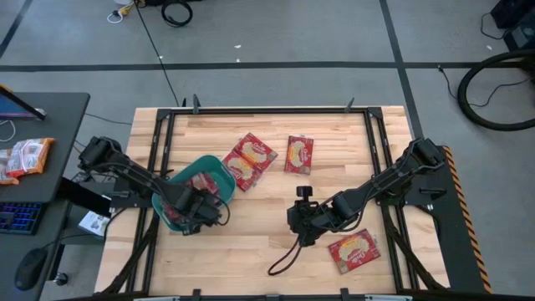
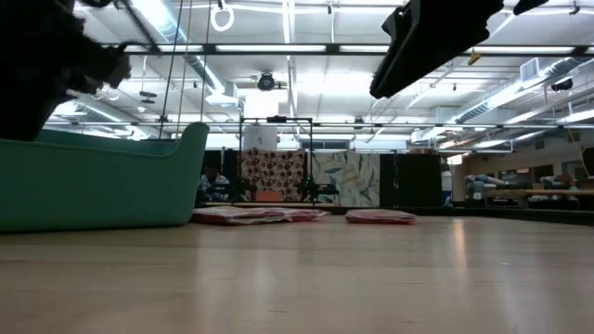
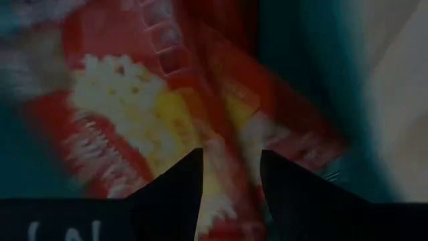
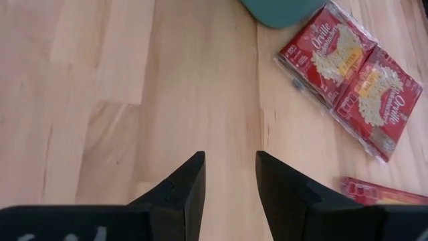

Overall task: Sort popcorn bags into baskets
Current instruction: Put the red popcorn bag into the green bin

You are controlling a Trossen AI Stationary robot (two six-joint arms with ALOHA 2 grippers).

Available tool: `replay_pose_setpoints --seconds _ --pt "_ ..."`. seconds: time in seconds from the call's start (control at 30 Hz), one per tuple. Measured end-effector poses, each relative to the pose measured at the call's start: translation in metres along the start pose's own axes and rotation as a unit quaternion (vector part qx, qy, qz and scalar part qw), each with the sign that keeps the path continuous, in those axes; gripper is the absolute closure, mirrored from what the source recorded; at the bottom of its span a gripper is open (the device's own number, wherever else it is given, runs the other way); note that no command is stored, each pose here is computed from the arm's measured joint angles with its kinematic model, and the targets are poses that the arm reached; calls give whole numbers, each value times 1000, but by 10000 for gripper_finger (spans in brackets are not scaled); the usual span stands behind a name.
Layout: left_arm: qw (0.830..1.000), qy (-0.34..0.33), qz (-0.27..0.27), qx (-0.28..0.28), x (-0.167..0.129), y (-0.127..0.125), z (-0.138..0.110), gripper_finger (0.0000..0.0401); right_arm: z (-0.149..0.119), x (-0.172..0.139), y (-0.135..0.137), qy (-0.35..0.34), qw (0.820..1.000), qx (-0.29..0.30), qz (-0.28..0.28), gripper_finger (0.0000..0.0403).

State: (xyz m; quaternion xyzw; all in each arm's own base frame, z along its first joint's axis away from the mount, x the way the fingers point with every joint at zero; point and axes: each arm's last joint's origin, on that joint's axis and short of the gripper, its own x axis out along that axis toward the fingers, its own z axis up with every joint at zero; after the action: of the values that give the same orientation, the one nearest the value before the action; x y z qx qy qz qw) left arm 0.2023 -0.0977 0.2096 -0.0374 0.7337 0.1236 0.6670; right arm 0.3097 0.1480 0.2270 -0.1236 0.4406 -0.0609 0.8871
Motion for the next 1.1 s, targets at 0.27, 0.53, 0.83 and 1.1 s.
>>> replay_pose_setpoints --seconds 0.27,0.53,0.83,1.1 --pt "993 -120 -8 3 -43 -12 14 248 -9 14 -21 49 999 -12 -16 266" --pt "976 -214 35 14 -46 -18 21 249 -32 45 -53 85 996 5 1 266" --pt "955 -296 3 18 -55 10 7 272 -53 62 -102 101 994 43 -17 266" --pt "933 -361 0 17 -49 29 -3 284 -60 68 -114 129 991 23 -42 266"
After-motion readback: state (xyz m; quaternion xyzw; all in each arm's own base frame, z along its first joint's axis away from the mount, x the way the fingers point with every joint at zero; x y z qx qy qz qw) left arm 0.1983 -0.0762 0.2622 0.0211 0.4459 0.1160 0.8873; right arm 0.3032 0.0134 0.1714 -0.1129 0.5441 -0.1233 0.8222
